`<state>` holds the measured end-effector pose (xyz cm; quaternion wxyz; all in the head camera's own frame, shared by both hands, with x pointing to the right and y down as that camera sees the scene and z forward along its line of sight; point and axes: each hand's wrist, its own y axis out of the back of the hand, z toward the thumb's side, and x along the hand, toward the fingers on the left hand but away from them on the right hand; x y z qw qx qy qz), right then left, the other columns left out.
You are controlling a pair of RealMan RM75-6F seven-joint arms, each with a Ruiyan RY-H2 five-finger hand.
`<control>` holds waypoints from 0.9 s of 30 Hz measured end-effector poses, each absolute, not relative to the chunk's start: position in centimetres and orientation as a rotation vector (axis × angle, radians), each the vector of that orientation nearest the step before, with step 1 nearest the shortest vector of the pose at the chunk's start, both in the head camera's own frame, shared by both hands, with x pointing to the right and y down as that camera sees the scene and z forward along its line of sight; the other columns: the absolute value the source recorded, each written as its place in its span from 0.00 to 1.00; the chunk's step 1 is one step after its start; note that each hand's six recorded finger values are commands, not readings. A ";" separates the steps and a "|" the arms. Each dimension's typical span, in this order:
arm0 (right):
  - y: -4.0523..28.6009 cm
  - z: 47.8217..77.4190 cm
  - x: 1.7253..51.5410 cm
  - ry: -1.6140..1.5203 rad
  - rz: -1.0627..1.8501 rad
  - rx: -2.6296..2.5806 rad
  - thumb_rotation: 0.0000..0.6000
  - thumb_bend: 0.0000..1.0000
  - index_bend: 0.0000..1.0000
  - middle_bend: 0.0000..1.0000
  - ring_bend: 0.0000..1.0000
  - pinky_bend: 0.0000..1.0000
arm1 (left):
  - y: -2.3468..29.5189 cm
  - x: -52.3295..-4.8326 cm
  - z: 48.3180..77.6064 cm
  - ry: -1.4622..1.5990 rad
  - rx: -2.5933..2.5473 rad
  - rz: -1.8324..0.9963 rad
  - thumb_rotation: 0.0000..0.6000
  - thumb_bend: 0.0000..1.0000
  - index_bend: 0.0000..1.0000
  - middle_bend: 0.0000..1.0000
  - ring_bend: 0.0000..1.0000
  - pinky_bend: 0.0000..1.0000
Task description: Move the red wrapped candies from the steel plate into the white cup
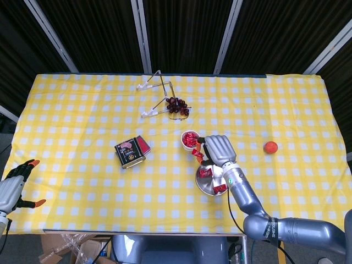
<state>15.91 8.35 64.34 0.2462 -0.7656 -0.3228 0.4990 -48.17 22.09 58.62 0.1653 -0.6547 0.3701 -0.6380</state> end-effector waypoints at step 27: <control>4.3 69.4 13.7 -0.887 1.438 -2.054 1.00 0.46 0.42 0.81 0.96 0.93 | 22.1 -48.3 58.8 1.054 -1.884 -1.838 1.00 0.09 0.00 0.00 0.00 0.00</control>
